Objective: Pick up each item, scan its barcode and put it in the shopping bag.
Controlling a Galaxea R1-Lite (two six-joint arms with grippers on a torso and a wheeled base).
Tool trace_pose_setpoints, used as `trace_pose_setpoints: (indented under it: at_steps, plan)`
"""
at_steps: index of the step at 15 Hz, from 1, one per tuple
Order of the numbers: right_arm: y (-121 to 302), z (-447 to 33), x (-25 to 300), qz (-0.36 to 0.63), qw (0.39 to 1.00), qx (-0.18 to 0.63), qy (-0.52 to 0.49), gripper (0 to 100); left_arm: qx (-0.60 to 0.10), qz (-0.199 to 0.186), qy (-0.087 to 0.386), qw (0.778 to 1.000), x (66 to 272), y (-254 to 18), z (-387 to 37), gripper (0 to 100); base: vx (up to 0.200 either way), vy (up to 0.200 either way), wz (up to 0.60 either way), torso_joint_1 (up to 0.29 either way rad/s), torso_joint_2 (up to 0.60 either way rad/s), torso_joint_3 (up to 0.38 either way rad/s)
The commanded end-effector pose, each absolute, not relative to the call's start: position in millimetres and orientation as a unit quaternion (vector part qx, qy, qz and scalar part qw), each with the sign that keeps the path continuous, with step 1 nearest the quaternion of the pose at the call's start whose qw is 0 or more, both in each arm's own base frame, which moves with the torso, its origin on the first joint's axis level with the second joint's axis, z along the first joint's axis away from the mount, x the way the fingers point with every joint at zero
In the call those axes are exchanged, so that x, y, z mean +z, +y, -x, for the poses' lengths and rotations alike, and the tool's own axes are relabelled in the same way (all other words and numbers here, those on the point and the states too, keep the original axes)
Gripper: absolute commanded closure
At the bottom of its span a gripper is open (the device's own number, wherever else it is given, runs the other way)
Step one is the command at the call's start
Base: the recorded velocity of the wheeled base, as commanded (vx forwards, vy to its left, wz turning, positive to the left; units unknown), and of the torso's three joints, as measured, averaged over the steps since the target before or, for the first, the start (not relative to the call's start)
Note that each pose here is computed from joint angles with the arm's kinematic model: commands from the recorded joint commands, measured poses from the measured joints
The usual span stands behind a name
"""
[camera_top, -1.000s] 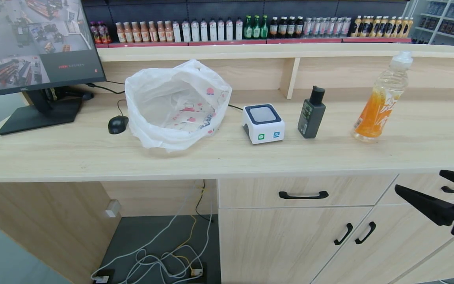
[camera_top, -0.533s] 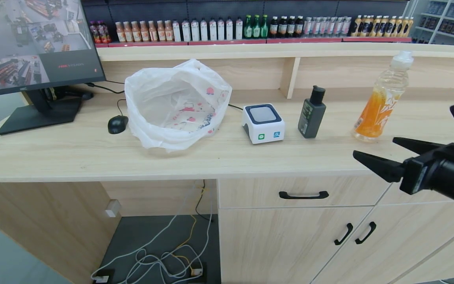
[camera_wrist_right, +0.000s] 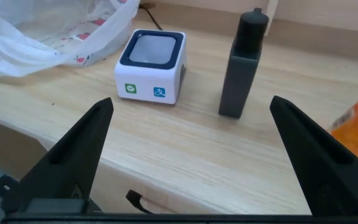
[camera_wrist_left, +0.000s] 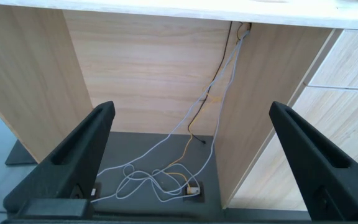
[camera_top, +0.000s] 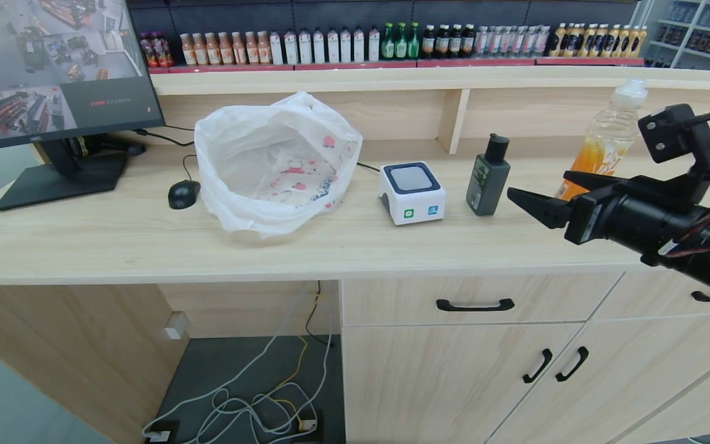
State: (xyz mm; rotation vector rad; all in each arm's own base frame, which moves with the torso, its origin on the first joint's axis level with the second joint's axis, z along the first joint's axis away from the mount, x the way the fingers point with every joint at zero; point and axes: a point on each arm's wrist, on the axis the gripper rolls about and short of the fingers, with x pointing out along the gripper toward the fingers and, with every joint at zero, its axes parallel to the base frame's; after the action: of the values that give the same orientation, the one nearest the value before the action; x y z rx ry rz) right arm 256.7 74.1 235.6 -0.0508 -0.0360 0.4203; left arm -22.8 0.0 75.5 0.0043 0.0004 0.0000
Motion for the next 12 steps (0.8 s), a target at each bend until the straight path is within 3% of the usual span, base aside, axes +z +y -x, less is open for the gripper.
trace_pose_setpoints:
  at_steps: [1,5,12]
  plan:
    - [85.0,-270.7,230.0,-0.001,0.976,0.217,-0.022,0,0.0,-0.002,0.0,1.0,75.5,0.0,22.8,0,0.0,0.0,0.0,0.0,0.0,0.0]
    - [91.8,-296.4,233.1,-0.008,0.98,0.177,-0.089,0,0.0,-0.002,0.0,1.0,75.5,0.0,22.8,0,0.0,0.0,0.0,0.0,0.0,0.0]
    - [100.9,-329.0,243.9,0.003,0.979,0.166,-0.116,0,0.0,-0.002,0.0,1.0,75.5,0.0,22.8,0,0.0,0.0,0.0,0.0,0.0,0.0]
